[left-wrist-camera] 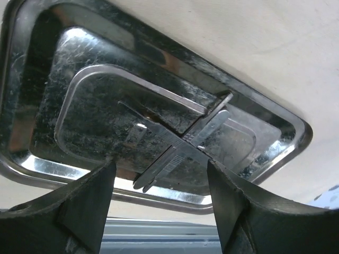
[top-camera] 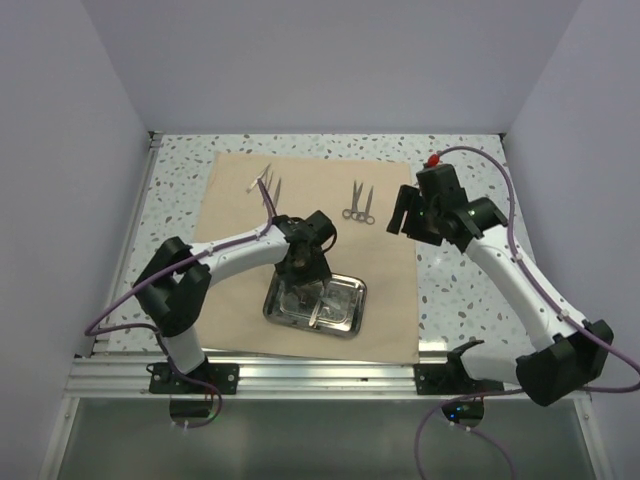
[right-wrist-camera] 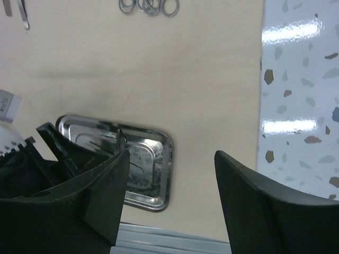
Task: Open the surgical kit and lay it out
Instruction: Pick up the medical item from the container.
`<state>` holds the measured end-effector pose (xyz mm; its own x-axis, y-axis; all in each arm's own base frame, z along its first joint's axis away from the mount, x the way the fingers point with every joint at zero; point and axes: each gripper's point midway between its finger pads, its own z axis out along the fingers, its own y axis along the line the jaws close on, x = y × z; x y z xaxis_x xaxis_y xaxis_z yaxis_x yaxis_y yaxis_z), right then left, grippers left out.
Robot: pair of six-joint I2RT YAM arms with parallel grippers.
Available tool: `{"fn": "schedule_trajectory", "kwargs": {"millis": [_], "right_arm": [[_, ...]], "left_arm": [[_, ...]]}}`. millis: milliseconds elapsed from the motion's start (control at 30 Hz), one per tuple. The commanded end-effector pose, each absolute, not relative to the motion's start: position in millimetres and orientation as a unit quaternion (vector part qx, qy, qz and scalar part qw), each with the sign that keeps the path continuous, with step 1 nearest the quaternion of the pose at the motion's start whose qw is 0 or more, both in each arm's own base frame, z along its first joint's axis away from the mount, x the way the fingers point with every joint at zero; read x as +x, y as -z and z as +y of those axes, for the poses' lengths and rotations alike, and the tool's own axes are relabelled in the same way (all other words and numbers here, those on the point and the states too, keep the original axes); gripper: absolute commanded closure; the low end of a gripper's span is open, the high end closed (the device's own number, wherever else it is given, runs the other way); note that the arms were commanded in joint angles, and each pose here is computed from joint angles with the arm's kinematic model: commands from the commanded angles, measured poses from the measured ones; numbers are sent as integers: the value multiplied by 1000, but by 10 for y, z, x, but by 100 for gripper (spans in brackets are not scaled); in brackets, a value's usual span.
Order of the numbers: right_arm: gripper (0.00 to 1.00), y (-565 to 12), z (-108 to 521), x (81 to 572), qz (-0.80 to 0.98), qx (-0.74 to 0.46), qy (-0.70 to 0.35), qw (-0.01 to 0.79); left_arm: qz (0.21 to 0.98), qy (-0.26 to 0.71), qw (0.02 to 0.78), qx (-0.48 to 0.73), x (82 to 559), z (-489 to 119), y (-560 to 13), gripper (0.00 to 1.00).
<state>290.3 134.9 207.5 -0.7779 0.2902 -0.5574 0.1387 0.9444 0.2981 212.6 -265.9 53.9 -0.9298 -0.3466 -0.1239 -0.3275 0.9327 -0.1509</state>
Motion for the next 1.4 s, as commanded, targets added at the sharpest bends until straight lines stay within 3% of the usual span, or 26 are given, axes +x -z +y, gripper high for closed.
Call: {"fn": "schedule_trajectory", "kwargs": {"millis": [0, 567, 1133, 1267, 1367], "right_arm": [[32, -2223, 1292, 2600, 930, 100, -145, 323], [33, -2317, 1086, 2097, 936, 72, -131, 320], [34, -2288, 990, 1954, 940, 50, -105, 319], [34, -2281, 995, 1964, 940, 48, -105, 321], [34, -2280, 995, 1970, 940, 48, -104, 322]], "left_arm": [[960, 31, 87, -263, 2141, -2582, -527, 26], [932, -12, 125, -339, 2224, -2505, -167, 32], [937, -25, 129, -325, 2357, -2565, 13, 80], [938, -24, 132, -320, 2415, -2543, 17, 100], [941, -20, 143, -306, 2464, -2546, -50, 100]]}}
